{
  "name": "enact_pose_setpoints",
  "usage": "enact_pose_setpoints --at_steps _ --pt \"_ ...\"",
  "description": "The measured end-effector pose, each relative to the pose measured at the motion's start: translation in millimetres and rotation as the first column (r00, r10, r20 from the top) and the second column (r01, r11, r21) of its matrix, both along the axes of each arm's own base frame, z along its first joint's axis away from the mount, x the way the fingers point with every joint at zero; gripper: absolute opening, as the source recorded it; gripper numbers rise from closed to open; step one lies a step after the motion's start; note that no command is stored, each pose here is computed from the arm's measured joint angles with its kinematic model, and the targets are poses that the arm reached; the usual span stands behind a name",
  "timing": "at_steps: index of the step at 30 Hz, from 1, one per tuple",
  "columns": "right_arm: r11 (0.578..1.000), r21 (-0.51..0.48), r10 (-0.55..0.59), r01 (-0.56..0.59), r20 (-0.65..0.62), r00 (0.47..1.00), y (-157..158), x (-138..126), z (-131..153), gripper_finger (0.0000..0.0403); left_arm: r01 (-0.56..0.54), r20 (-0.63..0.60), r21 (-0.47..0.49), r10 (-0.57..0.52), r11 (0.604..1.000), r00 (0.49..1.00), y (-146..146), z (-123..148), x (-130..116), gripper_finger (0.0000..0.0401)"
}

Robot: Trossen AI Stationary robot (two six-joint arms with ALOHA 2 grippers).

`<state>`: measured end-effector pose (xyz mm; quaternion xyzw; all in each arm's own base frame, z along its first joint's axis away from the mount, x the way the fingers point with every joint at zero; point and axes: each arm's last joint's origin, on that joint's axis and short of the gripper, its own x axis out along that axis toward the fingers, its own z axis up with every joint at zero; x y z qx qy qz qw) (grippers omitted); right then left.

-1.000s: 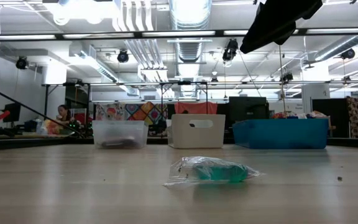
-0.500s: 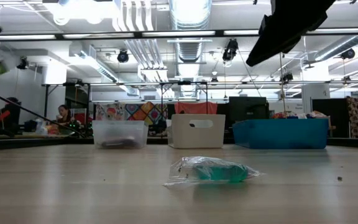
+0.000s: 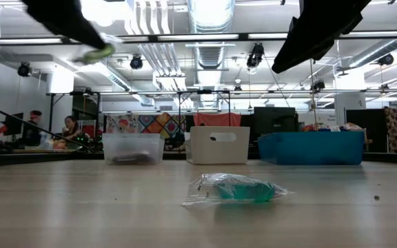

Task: Sort candy
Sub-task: Put the right green jelly candy into the white bin

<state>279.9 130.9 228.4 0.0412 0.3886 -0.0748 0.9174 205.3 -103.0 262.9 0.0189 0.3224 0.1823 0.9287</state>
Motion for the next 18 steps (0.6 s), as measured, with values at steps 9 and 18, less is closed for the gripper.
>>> enact_pose_setpoints --at_steps 9,18 --pt "1.0 0.004 0.007 -0.007 -0.003 1.0 3 -2 -1 0.0109 0.094 -0.025 0.094 -0.092 0.991 0.995 71 3 52 0.0" --pt "1.0 0.011 0.006 -0.006 -0.001 1.0 5 -3 -1 0.0109 0.09 0.096 0.151 -0.106 0.984 0.99 143 -4 90 0.0"
